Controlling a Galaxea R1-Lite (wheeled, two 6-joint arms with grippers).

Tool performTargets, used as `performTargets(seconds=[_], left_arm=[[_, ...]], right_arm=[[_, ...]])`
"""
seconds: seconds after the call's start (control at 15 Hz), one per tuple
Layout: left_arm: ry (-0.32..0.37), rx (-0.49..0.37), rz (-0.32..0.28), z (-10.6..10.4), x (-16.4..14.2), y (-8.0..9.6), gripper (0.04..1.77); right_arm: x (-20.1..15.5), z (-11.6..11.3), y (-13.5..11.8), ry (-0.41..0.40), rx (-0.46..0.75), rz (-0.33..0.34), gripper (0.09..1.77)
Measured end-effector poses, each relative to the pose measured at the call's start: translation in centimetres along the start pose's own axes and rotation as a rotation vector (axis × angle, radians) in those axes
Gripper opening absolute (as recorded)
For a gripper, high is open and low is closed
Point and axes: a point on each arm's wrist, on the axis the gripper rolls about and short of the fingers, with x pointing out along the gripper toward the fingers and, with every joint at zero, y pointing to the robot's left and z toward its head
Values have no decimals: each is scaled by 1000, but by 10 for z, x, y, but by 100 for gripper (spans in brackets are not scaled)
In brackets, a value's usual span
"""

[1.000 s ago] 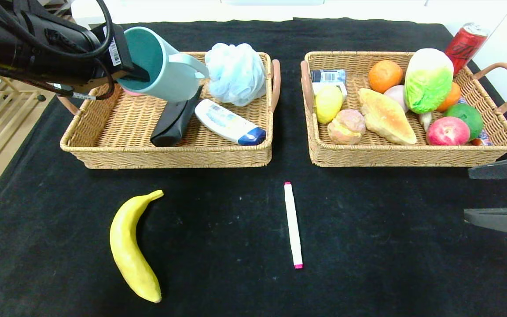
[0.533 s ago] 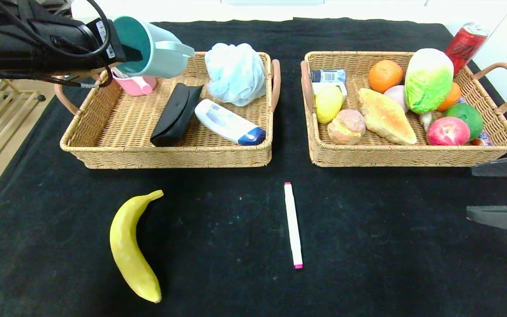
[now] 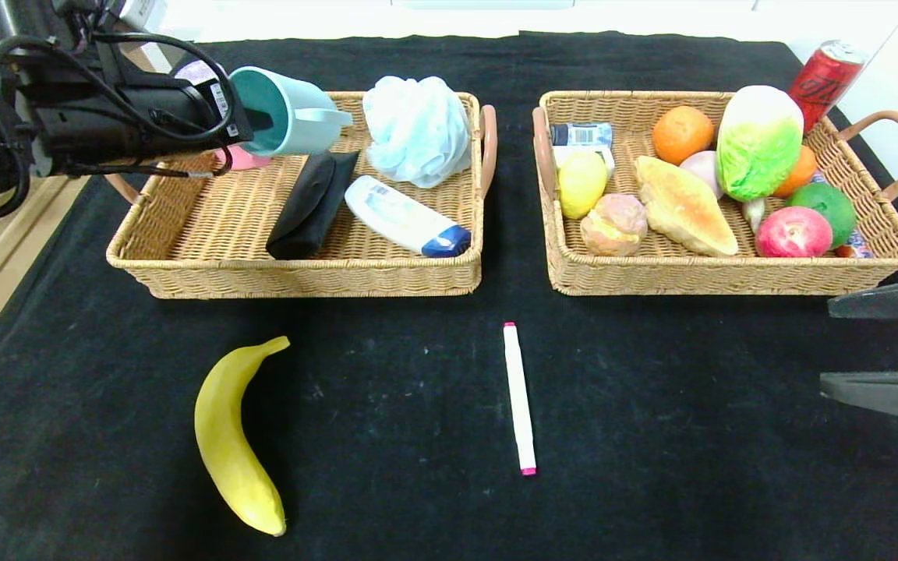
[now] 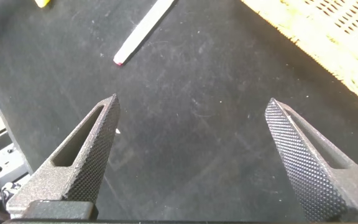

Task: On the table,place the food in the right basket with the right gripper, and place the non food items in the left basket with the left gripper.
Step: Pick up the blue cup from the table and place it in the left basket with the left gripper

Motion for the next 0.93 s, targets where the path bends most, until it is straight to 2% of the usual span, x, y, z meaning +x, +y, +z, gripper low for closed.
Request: performTargets(seconds=[0.07, 0.13, 0.27, 0.47, 0.67, 0.93], left_arm=[[4, -2, 3, -1, 1, 1, 18], [3, -2, 6, -1, 2, 2, 28], [4, -3, 9, -1, 1, 3, 61], [7, -6, 19, 1, -2, 5, 96], [6, -6, 20, 2, -7, 5, 120], [8, -8, 22, 3, -13, 3, 140]], right_arm=[[1, -1, 0, 1, -1, 5, 171], [1, -1, 1, 3, 0, 8, 171], [2, -2, 1, 5, -1, 13, 171], [3, -2, 2, 6, -1, 15, 171], [3, -2, 2, 6, -2, 16, 171], [3, -2, 2, 6, -2, 15, 171]])
